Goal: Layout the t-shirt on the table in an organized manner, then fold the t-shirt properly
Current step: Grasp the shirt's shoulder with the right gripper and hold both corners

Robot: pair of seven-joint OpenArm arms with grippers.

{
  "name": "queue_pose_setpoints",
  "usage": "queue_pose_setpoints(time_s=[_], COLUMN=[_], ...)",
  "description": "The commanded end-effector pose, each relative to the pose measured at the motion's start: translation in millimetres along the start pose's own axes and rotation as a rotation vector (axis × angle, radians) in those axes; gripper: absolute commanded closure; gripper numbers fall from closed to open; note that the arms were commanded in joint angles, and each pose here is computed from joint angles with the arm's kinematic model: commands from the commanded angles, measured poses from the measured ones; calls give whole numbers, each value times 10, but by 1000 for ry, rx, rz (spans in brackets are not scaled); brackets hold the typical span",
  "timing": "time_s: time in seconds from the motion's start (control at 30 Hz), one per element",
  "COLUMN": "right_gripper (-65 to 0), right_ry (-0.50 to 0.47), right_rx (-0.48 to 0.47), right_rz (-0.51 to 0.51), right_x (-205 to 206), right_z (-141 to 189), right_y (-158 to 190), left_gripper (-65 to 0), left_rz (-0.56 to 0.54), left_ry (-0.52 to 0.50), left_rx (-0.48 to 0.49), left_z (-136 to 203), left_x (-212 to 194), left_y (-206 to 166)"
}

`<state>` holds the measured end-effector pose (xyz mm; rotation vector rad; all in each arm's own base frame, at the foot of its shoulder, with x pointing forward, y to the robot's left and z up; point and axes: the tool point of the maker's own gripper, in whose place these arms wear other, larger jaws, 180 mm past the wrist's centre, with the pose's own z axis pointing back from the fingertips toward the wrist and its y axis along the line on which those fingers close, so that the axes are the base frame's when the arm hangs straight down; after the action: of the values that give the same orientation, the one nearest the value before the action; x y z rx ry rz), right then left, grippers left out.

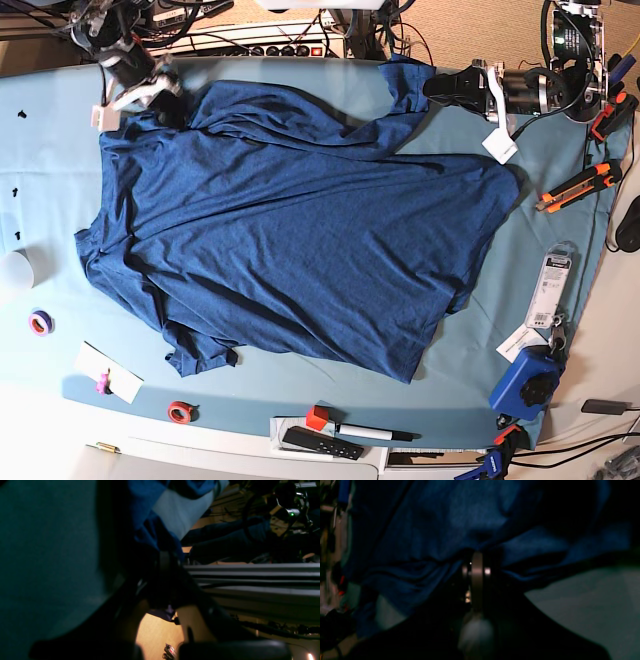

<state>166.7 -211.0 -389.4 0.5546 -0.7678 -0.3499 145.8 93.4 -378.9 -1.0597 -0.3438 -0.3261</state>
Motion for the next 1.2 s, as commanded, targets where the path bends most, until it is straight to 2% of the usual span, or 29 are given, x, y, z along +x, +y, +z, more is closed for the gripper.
queue_pose_setpoints(time_s=[0.0,0.13,0.6,0.8,0.9,1.03,1.07,1.13,1.17], right_gripper=[0,0,0,0,0,0,-46,-229,-293], right_ry=[-19,7,-1,-27,-6,44,58,66,66], right_rx=[32,93,37,66,56,8,4,-4,-10], right_rz=[17,41,323,405,414,354,342,317,300], right_x=[72,80,265,342,309,115,71,36,21], right_z=[33,99,560,679,682,646,654,652,652], right_y=[81,264,714,972,968,880,847,781,732], left_gripper=[0,0,0,0,0,0,0,0,0], left_rz=[-22,-23,-74,-103,-123,-127,-127,-128,-128], left_ry=[-27,-27,-52,-66,-76,-78,-78,-79,-79], left_rx=[-13,-13,-8,-5,-3,-3,-3,-3,-3], left_z=[38,38,56,69,78,78,78,80,79], left_x=[96,98,321,450,539,558,559,564,562], left_y=[-38,-38,-25,-23,-23,-24,-24,-23,-24])
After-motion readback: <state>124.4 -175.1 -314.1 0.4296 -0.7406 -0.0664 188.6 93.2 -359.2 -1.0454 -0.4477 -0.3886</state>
